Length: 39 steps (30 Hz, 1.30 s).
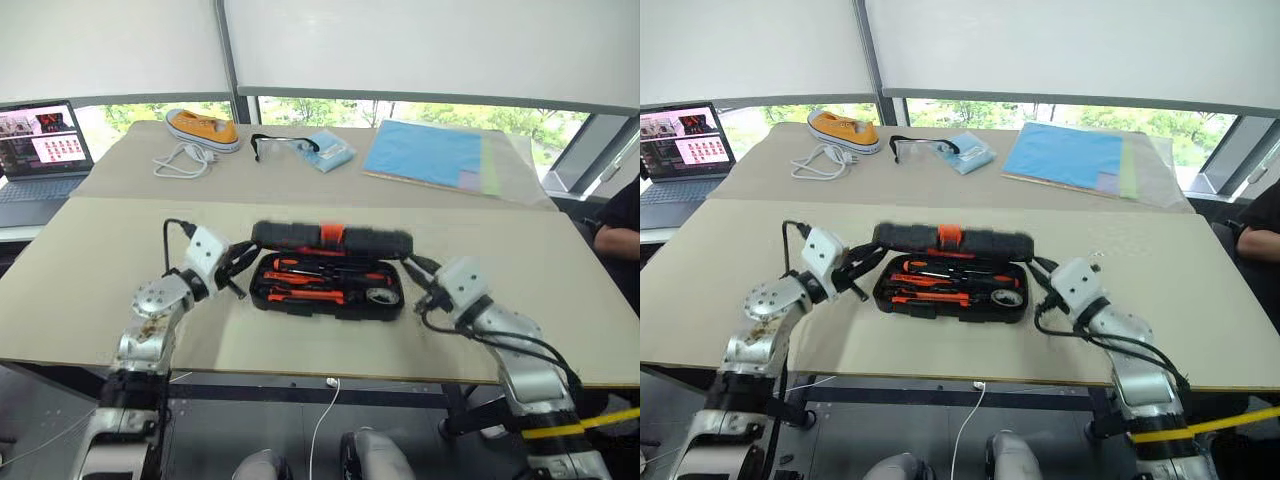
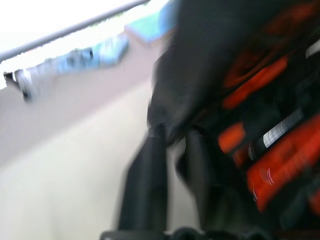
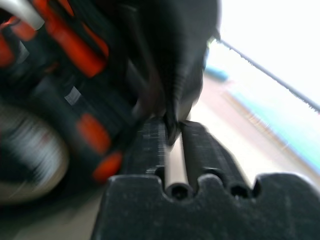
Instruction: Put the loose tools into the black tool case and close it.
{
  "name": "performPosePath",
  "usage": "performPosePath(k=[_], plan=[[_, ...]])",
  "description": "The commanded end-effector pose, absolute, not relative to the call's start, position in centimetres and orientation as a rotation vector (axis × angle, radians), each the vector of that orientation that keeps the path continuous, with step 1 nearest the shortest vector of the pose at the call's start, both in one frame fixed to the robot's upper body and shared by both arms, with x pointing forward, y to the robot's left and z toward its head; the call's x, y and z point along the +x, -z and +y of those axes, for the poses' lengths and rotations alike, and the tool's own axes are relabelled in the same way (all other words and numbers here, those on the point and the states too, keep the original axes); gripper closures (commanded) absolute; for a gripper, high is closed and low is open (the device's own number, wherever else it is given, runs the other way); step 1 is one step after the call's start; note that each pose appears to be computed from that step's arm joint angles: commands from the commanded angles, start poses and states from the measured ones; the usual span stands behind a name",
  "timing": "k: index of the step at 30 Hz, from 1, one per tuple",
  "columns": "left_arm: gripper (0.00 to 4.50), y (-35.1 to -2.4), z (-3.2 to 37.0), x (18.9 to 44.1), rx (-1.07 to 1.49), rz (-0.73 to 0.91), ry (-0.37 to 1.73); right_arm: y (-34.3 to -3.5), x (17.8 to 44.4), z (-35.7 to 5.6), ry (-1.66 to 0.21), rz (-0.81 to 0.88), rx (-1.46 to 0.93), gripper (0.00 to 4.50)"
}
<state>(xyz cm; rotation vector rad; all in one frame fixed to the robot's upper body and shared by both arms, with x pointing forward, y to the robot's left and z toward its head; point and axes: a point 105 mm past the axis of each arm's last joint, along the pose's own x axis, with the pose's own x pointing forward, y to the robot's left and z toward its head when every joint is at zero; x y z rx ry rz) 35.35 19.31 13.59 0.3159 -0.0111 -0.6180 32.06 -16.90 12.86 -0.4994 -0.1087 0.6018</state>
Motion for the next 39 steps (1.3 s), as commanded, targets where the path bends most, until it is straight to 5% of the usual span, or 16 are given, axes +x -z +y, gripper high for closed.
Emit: performPosePath(k=[1,2,5,9,12,15,17,22,33,39], plan=[[2.21,-18.2,21.5,33.3,0.268,-0.028,0.644,-16.5,29.4,-17.3,-0.746,-0.070,-0.412,2.49],[1.79,-18.4,22.2,32.8,0.258,0.007,0.661,-16.6,28.6,-17.4,-0.801,-0.029,-0.402,2.49],[1.79,-18.2,24.3,32.6,0.251,0.101,0.670,-15.8,26.8,-18.0,-0.899,0.085,-0.429,2.49],[1.79,-17.7,25.5,35.8,0.316,0.140,0.614,-12.9,25.3,-18.2,-0.984,0.230,-0.466,2.49],[2.47,-17.9,23.2,39.0,0.374,0.107,0.650,-11.5,24.3,-17.0,-1.065,0.271,-0.482,3.14],[3.64,-17.8,19.9,41.0,0.457,0.089,0.743,-11.1,23.9,-15.6,-1.121,0.267,-0.494,4.24],[4.33,-17.7,18.4,41.9,0.497,0.078,0.787,-11.0,24.1,-14.9,-1.135,0.258,-0.503,4.50],[4.43,-17.0,14.5,43.3,0.599,0.077,0.886,-9.9,25.2,-14.3,-1.125,0.267,-0.579,4.50],[4.43,-14.4,12.3,38.7,0.609,0.155,1.324,-11.4,31.9,-19.2,-0.725,0.207,-0.647,4.50],[4.43,-17.3,12.9,38.3,0.527,0.089,1.313,-11.5,31.3,-19.4,-0.753,0.211,-0.594,4.50]])
